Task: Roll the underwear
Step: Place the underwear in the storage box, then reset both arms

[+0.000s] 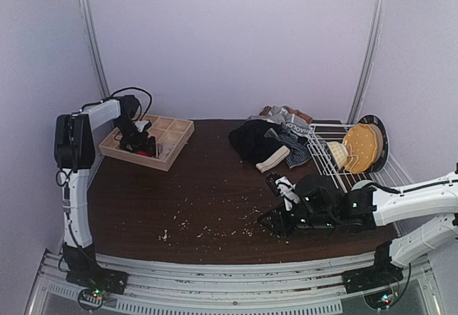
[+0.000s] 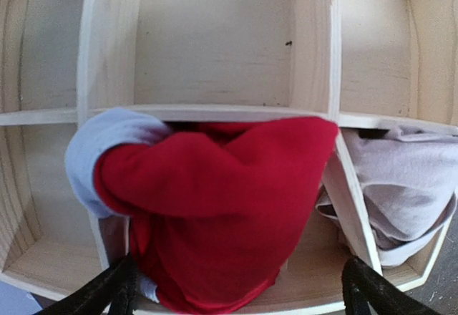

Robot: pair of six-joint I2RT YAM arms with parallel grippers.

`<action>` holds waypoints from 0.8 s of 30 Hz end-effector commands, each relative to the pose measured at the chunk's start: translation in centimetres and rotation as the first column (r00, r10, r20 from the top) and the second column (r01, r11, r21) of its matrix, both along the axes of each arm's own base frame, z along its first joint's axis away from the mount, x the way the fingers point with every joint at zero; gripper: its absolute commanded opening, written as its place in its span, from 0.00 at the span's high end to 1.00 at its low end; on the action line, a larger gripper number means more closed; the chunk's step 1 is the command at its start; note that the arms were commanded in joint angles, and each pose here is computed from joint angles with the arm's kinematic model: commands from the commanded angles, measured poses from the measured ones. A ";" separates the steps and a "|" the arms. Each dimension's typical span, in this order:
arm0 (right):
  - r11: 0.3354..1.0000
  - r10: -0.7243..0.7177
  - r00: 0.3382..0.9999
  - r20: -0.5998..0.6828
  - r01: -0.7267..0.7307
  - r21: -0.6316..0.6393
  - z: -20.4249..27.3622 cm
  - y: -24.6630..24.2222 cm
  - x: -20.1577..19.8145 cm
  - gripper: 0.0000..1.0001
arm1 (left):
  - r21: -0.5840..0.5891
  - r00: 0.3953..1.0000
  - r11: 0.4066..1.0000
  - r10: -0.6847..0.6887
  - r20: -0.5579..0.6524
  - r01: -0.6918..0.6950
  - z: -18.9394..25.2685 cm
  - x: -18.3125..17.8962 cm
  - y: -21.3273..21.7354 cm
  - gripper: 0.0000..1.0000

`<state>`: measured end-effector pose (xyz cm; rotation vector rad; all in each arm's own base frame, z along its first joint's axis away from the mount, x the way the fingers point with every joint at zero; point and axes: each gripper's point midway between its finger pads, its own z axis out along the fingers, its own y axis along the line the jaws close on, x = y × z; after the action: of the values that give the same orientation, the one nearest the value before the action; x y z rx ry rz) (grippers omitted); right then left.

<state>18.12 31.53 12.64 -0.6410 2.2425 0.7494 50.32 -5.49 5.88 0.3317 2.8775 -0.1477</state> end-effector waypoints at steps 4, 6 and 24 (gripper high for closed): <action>1.000 -0.024 1.000 0.020 0.024 0.019 0.9 -0.3 0.4 0.59 | 0.048 0.983 0.997 0.053 0.176 -0.063 6.2 1.4 1.5 0.02; 1.000 -0.026 0.999 0.022 0.025 0.018 0.9 -0.3 0.4 0.59 | 0.049 0.977 0.996 0.057 0.204 -0.069 7.6 1.4 1.6 0.02; 0.957 -0.287 0.927 0.241 0.269 0.105 6.8 -4.2 4.3 0.47 | -0.284 0.765 0.941 0.318 0.559 -0.184 21.2 -4.7 -0.4 0.02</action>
<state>20.36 29.70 16.10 -0.4994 2.1225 0.6628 45.73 -5.52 23.55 0.0527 2.3728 -0.1520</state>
